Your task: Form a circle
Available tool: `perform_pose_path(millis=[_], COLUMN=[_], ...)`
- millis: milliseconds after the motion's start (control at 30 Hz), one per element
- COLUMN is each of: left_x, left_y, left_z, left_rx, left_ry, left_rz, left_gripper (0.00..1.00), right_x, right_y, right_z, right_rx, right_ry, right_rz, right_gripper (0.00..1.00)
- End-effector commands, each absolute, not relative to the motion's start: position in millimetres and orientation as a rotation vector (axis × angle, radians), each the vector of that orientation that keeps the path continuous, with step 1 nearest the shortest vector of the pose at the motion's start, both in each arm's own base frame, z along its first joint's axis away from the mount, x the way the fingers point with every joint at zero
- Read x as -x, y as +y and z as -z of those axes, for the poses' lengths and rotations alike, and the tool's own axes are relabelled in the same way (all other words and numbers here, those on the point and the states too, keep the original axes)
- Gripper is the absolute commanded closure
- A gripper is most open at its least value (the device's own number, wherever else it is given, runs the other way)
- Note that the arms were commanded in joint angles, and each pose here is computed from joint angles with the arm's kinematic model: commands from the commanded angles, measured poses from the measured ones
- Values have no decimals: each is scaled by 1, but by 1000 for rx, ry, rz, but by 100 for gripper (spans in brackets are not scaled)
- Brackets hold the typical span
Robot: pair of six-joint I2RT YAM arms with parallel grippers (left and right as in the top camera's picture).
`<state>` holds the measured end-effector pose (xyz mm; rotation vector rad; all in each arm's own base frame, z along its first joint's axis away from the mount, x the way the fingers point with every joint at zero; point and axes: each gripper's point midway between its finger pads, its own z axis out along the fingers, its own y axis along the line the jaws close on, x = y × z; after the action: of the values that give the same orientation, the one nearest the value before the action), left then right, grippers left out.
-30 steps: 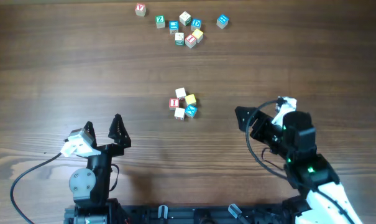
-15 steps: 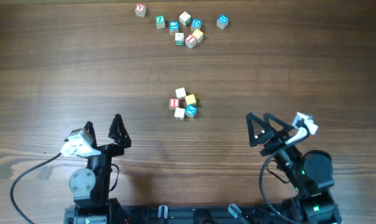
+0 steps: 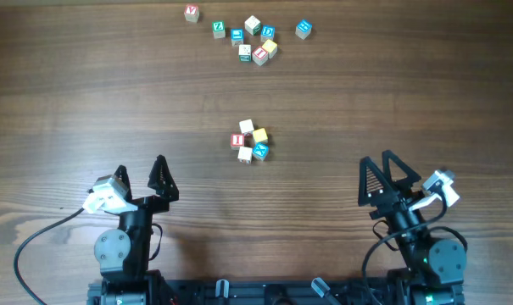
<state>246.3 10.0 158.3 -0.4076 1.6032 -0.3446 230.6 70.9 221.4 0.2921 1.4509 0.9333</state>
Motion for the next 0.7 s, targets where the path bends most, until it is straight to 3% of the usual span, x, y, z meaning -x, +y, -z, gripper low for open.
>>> perform_pose_path(millis=[0, 667], left_x=[-246, -246], left_y=[11, 11], left_z=[-157, -157], left_rx=[410, 410], left_ry=[1603, 1603], left_rz=[340, 340], left_gripper=[0, 0], right_x=[-235, -239], right_y=[69, 57], right_z=[-195, -179], right_rx=[-318, -384], right_ry=[1522, 1571], right_rz=[-902, -854], right_gripper=[0, 0])
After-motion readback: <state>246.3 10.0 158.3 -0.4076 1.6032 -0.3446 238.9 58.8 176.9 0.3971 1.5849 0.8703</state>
